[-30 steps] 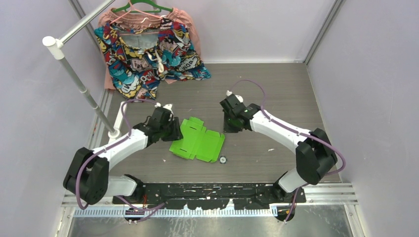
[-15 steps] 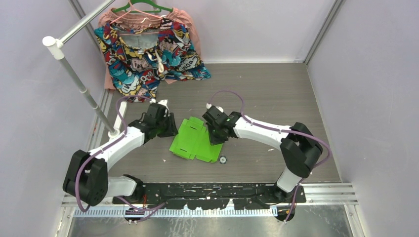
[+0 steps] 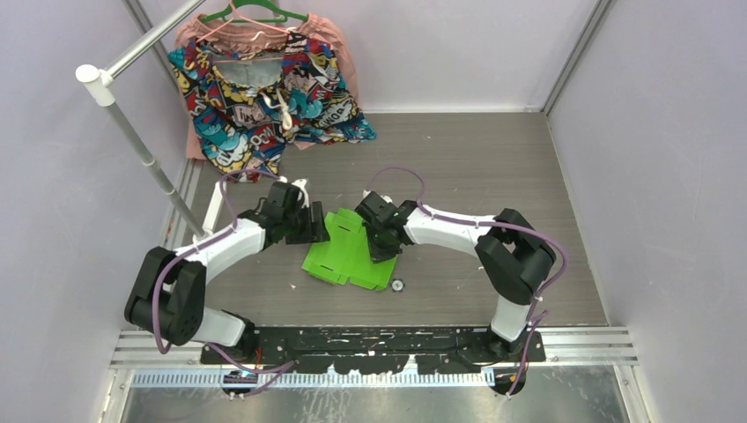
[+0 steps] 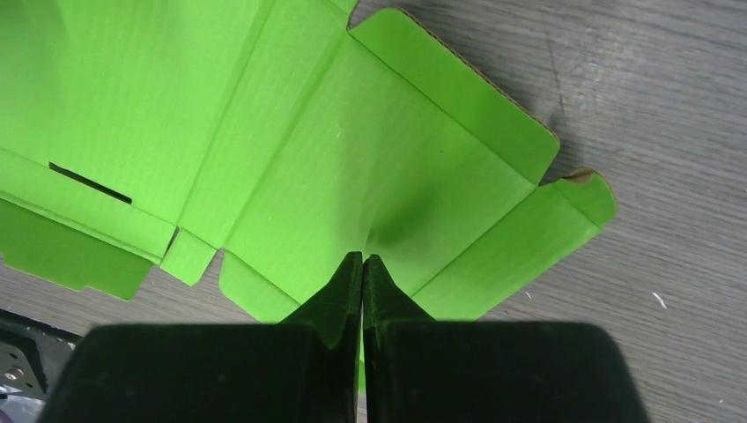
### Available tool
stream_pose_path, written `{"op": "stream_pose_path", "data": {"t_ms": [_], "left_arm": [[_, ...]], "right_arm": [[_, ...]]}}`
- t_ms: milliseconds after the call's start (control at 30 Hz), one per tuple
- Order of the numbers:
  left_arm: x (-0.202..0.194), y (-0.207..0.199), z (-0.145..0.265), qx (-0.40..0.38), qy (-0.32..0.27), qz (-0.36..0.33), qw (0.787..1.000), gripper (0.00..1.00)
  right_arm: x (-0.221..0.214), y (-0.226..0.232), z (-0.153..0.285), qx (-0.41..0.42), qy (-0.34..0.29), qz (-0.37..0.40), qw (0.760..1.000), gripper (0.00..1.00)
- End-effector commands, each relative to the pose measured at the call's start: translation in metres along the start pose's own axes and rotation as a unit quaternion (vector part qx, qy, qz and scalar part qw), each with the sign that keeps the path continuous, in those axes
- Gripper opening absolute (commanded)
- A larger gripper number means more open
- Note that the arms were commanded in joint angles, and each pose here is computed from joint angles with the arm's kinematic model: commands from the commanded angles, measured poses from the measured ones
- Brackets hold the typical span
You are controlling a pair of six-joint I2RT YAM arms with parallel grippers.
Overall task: Fold the paper box
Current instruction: Fold the paper box at the center of the board.
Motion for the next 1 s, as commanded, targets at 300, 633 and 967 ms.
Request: {"op": "stream_pose_path", "data": {"t_ms": [300,633,967], "left_arm": [[0.010,-0.013,-0.013,-0.046,-0.014,-0.007,0.999,0.48],[0.004,-0.013,-0.013,-0.050,-0.003,-0.008,0.999,0.25],[0.000,-0.017,-0.014,-0.067,-0.003,-0.019,0.998,0.34]], "right_arm": [[0.018,0.022,0.001,0.029,-0.021,0.002,0.999,0.01],[0.019,0.025,-0.004,0.028,-0.019,-0.004,0.999,0.01],[0.014,0.029,-0.015,0.035,0.001,-0.005,0.999,0.01]]}}
Point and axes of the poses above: each gripper's point midway between its finger pads, its own z axis back along the fingers, its own y axis along the line the jaws close on, x = y × z, the point moved 1 cm from there along z, back along the fingers, and after that the axes turned 8 degrees about -z, right-handed, at the moved point
